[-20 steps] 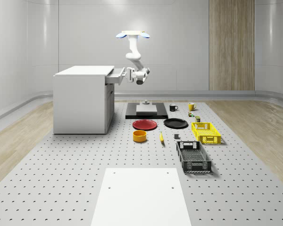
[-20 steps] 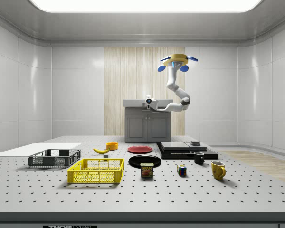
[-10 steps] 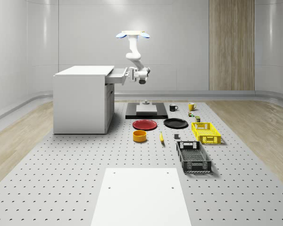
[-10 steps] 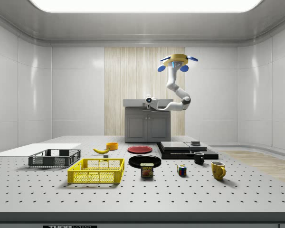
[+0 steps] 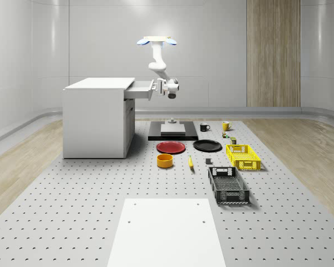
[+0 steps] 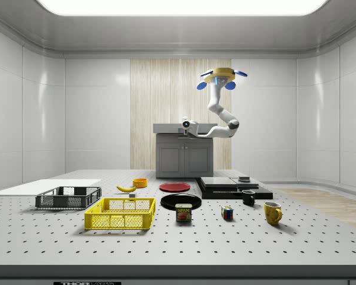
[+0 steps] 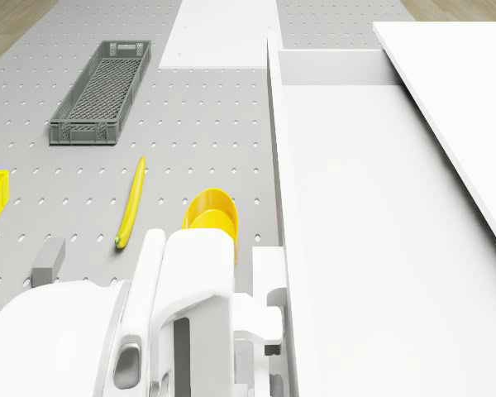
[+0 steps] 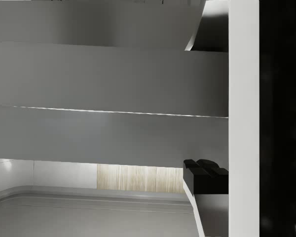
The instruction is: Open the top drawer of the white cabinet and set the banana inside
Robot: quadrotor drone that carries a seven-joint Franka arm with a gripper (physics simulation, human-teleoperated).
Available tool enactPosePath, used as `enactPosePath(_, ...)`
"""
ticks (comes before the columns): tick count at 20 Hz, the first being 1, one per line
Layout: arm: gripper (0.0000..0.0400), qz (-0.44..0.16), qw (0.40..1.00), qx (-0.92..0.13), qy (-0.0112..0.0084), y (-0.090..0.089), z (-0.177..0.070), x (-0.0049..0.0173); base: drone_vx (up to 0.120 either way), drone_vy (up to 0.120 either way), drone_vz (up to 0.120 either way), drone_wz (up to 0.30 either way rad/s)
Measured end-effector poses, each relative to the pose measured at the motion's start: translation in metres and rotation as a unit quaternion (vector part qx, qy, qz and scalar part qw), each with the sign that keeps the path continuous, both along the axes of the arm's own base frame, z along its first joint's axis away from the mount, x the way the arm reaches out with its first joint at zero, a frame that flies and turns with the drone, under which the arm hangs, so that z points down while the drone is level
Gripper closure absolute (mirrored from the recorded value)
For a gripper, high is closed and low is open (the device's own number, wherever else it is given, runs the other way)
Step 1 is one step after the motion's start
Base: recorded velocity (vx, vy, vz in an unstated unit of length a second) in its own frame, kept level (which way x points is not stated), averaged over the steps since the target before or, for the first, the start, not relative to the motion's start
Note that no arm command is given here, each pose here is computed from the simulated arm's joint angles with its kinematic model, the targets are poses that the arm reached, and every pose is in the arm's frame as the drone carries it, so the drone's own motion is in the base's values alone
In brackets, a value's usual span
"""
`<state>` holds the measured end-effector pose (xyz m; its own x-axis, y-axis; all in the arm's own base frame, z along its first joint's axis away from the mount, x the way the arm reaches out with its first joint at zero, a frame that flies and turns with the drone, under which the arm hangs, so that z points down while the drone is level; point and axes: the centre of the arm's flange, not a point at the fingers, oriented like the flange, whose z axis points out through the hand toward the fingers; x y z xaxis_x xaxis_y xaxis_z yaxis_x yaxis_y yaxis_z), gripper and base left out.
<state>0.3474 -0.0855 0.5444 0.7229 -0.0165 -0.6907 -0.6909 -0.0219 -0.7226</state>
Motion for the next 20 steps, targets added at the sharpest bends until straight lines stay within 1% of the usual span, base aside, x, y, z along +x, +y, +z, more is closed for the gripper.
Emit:
enactPosePath(2,0.0239,0.0,1.0,0.004,0.003,-0.011,0.003,-0.0006,0.0,0.0,0.0,0.0)
enactPosePath(4,0.0261,-0.001,1.0,0.007,0.0051,-0.023,0.005,-0.001,0.0,0.0,0.0,0.0)
enactPosePath(5,0.0224,-0.001,1.0,0.008,0.0059,-0.028,0.006,-0.0011,0.0,0.0,0.0,0.0)
enactPosePath(6,0.0174,-0.001,1.0,0.009,0.0066,-0.033,0.007,-0.0011,0.0,0.12,0.0,0.0)
enactPosePath(7,0.0136,-0.001,1.0,0.009,0.0072,-0.037,0.008,-0.0011,0.0,0.12,0.0,0.0)
enactPosePath(8,0.0106,-0.001,1.0,0.01,0.0077,-0.041,0.008,-0.0011,0.0,0.12,0.0,0.0)
enactPosePath(10,0.0064,-0.001,1.0,0.011,0.0084,-0.047,0.009,-0.001,0.0,0.12,0.0,0.0)
enactPosePath(13,0.003,-0.001,1.0,0.012,0.0092,-0.053,0.01,-0.0008,0.0,0.12,0.0,0.0)
enactPosePath(16,0.0014,-0.001,1.0,0.012,0.0096,-0.056,0.01,-0.0007,0.013,0.12,0.0,0.0)
enactPosePath(20,0.0005,-0.001,1.0,0.012,0.01,-0.059,0.011,-0.0006,0.12,0.12,0.0,0.0)
